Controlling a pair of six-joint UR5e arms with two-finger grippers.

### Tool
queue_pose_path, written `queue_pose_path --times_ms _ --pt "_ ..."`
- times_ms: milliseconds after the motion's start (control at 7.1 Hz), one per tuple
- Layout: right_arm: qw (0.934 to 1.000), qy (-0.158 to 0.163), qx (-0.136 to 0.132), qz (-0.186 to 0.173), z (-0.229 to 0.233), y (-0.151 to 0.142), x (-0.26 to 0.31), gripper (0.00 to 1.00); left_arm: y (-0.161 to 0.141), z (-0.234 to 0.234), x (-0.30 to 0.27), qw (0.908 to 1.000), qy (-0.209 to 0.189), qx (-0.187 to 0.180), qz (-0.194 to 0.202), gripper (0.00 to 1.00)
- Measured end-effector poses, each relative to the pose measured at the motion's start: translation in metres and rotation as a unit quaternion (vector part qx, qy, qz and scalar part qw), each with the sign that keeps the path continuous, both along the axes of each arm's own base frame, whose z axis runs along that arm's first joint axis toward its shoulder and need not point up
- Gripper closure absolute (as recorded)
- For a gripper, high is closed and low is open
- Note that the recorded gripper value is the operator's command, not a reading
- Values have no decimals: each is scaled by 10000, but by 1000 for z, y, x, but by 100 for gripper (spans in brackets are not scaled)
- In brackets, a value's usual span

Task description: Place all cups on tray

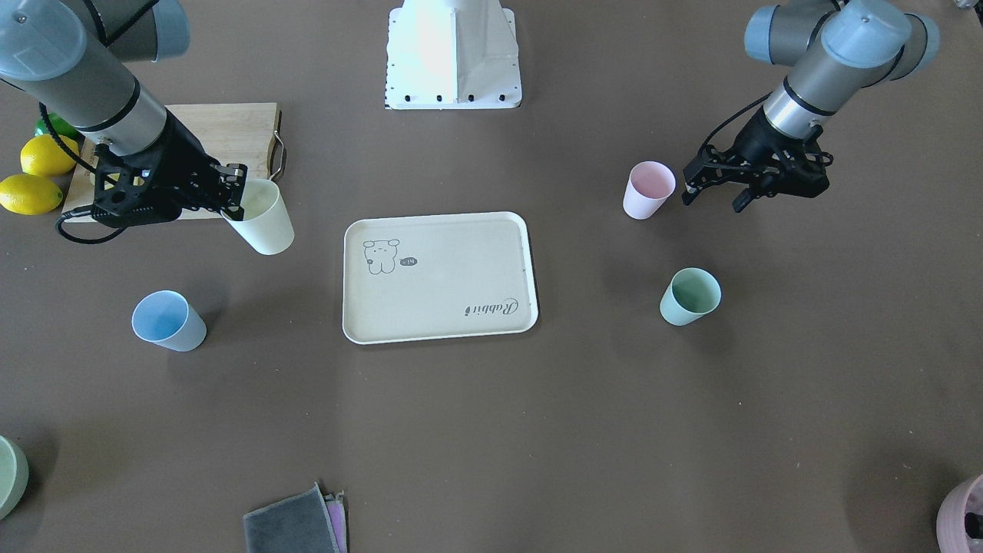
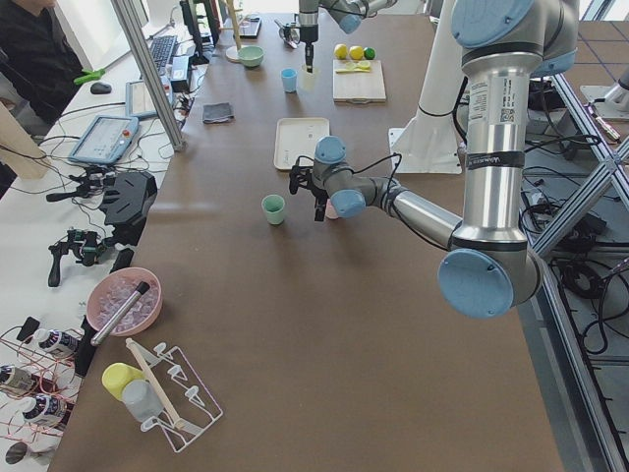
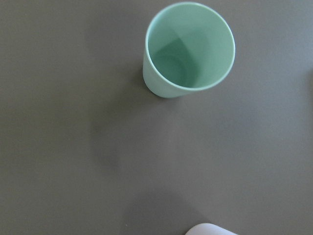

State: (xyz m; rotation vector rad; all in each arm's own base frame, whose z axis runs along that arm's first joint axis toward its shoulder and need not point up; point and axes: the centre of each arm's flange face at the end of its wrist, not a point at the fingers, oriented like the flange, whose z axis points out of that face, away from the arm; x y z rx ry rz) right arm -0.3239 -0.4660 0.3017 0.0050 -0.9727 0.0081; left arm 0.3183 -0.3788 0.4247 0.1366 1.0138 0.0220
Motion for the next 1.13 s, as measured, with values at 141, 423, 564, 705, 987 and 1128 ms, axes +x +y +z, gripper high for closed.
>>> queue_pose_path --times_ms 141,423,564,705,987,1128 --pt "10000 -4 15 2 -6 -1 -10 100 11 1 12 10000 -51 28 31 39" --pt "10000 29 60 -17 -16 -3 -33 100 27 -1 34 10000 -64 -22 -67 100" --pt "9999 75 71 -31 -18 -4 -49 100 33 -2 42 9999 -72 2 -84 100" --pt "9999 130 93 -44 -20 -3 -64 100 36 -2 47 9999 -88 34 -104 100" --pt "9997 205 94 -87 -22 -7 -93 100 33 -7 49 9998 -64 62 -157 100" --pt "9996 234 93 -110 -25 -7 -106 100 22 -16 48 9997 -18 58 -232 100"
